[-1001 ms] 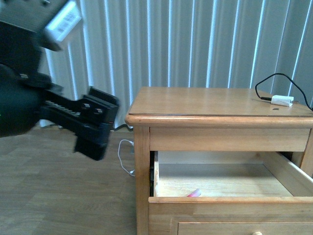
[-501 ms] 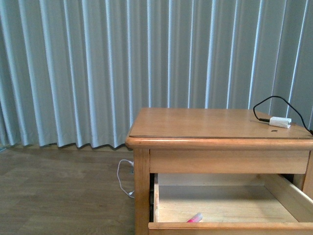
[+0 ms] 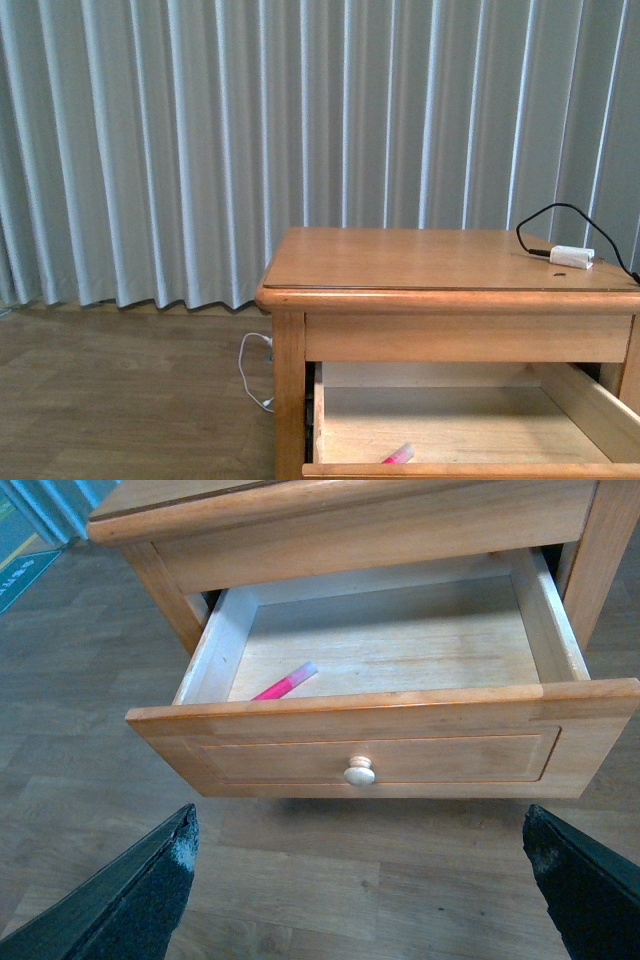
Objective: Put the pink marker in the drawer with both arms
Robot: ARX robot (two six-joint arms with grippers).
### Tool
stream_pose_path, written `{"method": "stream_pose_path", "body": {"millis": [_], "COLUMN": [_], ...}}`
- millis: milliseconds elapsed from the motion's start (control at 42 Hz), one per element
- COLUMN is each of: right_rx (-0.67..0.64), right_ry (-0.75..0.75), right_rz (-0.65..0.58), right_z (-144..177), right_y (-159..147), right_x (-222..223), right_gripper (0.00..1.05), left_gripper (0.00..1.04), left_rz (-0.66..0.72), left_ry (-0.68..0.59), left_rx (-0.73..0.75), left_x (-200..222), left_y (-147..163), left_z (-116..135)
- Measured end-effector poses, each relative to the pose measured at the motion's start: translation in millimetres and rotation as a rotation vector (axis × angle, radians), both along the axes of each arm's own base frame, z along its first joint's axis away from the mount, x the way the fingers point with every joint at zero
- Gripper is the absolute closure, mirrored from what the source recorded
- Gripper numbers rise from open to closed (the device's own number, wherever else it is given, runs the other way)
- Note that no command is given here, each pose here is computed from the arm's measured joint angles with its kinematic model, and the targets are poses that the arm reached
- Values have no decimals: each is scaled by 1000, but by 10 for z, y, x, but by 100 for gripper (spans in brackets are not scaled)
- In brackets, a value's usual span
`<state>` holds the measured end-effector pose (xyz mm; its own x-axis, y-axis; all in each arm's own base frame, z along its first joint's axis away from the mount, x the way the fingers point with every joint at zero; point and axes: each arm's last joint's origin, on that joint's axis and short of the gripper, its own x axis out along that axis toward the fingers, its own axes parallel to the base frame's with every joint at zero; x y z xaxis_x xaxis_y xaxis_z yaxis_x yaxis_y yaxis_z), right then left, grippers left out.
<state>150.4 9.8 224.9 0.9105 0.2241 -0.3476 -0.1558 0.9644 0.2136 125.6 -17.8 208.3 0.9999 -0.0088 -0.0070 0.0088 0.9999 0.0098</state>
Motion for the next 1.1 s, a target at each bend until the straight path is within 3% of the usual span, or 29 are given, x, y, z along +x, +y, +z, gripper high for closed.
{"method": "stream_pose_path", "body": {"millis": [143, 286, 1097], "right_rx": [0, 0, 0], "right_ry": [0, 0, 0], "right_rz": [0, 0, 0], "right_z": [0, 0, 0], "right_y": [0, 0, 0], "right_x": [0, 0, 0], "right_gripper": [9, 9, 9], "left_gripper": [101, 101, 101], "left_rz": [3, 14, 6], "left_ry": [-8, -7, -26], "left_rx": [-9, -12, -12], "left_x": [-52, -93, -290], "left_y": [60, 173, 175], "left_z": [-108, -196, -371]}}
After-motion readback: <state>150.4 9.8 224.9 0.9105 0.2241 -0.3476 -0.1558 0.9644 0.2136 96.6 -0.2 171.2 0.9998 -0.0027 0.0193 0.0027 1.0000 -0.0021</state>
